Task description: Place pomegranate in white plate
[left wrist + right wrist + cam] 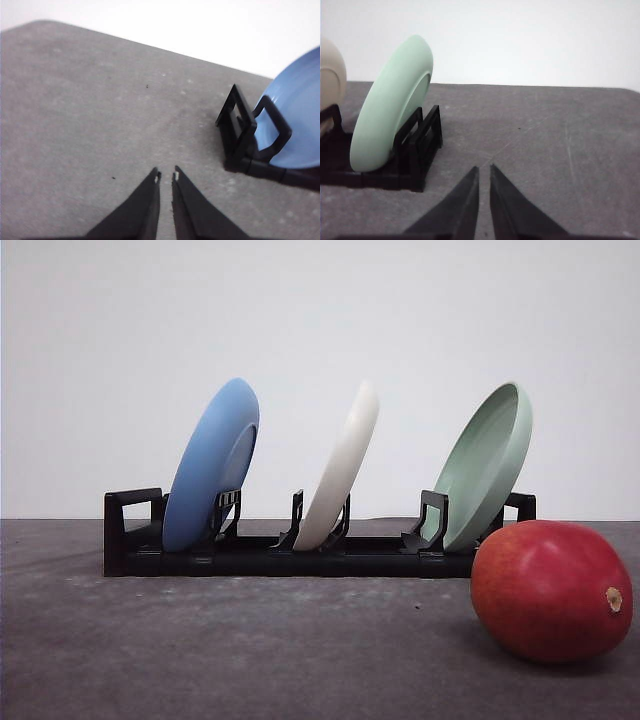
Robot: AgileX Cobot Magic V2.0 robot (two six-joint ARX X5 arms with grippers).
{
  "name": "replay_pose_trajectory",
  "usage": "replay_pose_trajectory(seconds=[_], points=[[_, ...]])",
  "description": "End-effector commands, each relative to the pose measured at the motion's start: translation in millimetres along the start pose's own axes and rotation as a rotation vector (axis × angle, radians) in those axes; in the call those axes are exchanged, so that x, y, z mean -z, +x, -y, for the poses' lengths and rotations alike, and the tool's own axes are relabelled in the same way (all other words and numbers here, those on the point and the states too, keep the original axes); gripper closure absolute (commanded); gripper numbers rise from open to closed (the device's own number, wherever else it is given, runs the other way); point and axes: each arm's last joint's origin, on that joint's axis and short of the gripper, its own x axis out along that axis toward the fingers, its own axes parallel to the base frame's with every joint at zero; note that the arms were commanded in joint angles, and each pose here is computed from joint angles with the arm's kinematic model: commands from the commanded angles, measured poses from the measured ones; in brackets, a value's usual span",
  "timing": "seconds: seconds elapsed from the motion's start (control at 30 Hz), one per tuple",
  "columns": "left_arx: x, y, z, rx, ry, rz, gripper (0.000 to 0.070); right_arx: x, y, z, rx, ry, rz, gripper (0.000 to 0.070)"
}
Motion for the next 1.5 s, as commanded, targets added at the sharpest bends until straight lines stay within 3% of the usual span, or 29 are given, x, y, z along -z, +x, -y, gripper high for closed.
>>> replay_pose_trajectory(seconds=[0.0, 0.1, 0.23, 0.4, 0.57, 0.73, 0.9, 1.2, 1.33, 1.47], points=[[2.9, 0.8, -0.9, -0.006, -0.105, -0.008, 0.0674, -0.2, 0.2, 0.3, 0.008, 0.114, 0.011, 0.0667], [-2.2, -0.2, 0.4, 0.005, -0.186, 0.021, 0.0674, -4.9, -0.1, 0.0, -0.001, 0.216, 0.054, 0.0693], [-15.2, -2.5, 4.0, 0.043, -0.209, 0.118, 0.0674, -17.8, -2.3, -0.8, -0.017, 0.271, 0.136, 0.0693], [-38.0, -11.4, 10.3, 0.078, -0.207, 0.210, 0.0689, -42.9, -10.8, -2.8, -0.024, 0.273, 0.160, 0.0694], [-62.8, -26.1, 17.2, 0.070, -0.207, 0.190, 0.0689, -70.5, -23.7, -5.2, -0.015, 0.273, 0.120, 0.0694], [-85.9, -37.6, 23.8, 0.036, -0.202, 0.083, 0.0689, -94.6, -30.3, -7.7, -0.020, 0.259, 0.022, 0.0694], [-103.8, -39.5, 30.4, 0.035, -0.113, -0.094, 0.0690, -109.4, -22.0, -11.8, -0.124, 0.190, -0.109, 0.0694], [-123.7, -17.9, 40.6, 0.151, 0.037, -0.392, 0.0690, -104.1, 12.3, -14.9, -0.282, 0.158, -0.371, 0.0694], [-128.4, -2.5, 46.3, 0.196, 0.094, -0.461, 0.0690, -96.1, 26.0, -15.7, -0.336, 0.156, -0.454, 0.0693], [-130.1, 12.8, 57.9, 0.270, 0.162, -0.496, 0.0689, -91.6, 33.4, -21.0, -0.372, 0.100, -0.488, 0.0693]])
